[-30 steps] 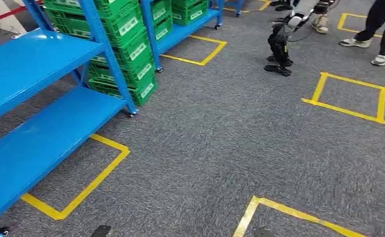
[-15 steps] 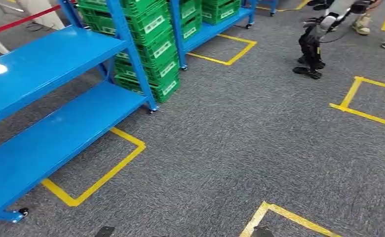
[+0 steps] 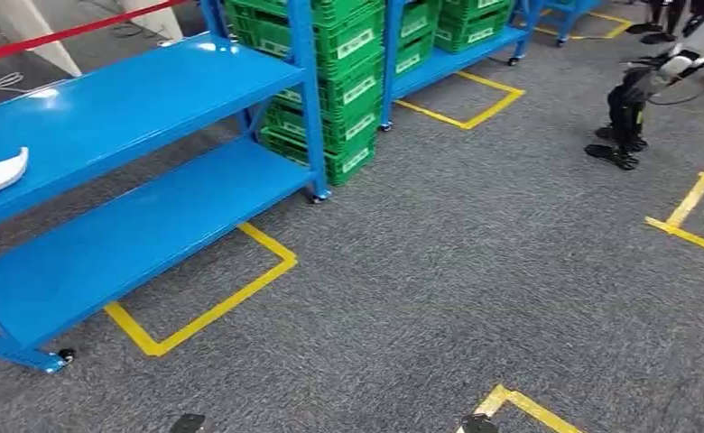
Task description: Take the parts from the cabinet and place them on the table.
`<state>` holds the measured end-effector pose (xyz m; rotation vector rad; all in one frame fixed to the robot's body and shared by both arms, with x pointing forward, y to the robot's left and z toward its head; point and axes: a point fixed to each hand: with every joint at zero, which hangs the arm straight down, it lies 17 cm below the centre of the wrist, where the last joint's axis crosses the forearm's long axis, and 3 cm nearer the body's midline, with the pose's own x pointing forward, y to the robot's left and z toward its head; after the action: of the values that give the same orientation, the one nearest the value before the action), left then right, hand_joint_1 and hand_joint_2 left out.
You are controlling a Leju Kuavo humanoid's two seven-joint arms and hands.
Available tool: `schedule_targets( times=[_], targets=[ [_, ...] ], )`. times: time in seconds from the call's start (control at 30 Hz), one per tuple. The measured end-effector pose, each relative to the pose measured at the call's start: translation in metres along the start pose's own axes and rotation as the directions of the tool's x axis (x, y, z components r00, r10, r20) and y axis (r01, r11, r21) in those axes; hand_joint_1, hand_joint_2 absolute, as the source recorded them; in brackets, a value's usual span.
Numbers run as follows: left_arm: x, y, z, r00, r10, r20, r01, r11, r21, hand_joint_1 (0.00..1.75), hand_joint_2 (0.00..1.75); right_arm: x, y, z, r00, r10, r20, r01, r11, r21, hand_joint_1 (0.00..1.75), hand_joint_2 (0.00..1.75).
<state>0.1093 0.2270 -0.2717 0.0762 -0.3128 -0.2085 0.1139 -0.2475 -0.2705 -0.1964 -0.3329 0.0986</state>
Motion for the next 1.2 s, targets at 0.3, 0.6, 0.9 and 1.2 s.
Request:
schedule_targets(
  times=[0.3, 0.6, 0.9, 1.2],
  targets=[
    [-0.003, 0.001, 0.0, 1.0, -0.001, -0.005, 0.001, 1.0, 0.002, 0.0, 0.0, 0.002, 0.0, 0.0, 1.0, -0.001, 0.003, 0.001, 1.0, 0.0, 0.0, 0.0],
    [-0.002, -0.001, 0.0, 1.0, -0.001, -0.006, 0.001, 1.0, -0.006, 0.0, 0.0, 0.005, 0.0, 0.0, 1.0, 0.006, 0.019, -0.006, 1.0, 0.001, 0.0, 0.0],
    [0.002, 0.0, 0.0, 1.0, -0.002, 0.011, 0.002, 1.0, -0.005, 0.0, 1.75, 0.013, -0.001, -0.001, 0.999, 0.011, 0.053, -0.011, 1.0, -0.001, 0.0, 0.0],
    [0.006, 0.002, 0.0, 1.0, 0.004, 0.024, -0.004, 1.0, -0.004, 0.0, 1.75, 0.013, 0.001, -0.001, 0.998, 0.022, 0.051, -0.022, 1.0, 0.003, 0.0, 0.0]
  ],
)
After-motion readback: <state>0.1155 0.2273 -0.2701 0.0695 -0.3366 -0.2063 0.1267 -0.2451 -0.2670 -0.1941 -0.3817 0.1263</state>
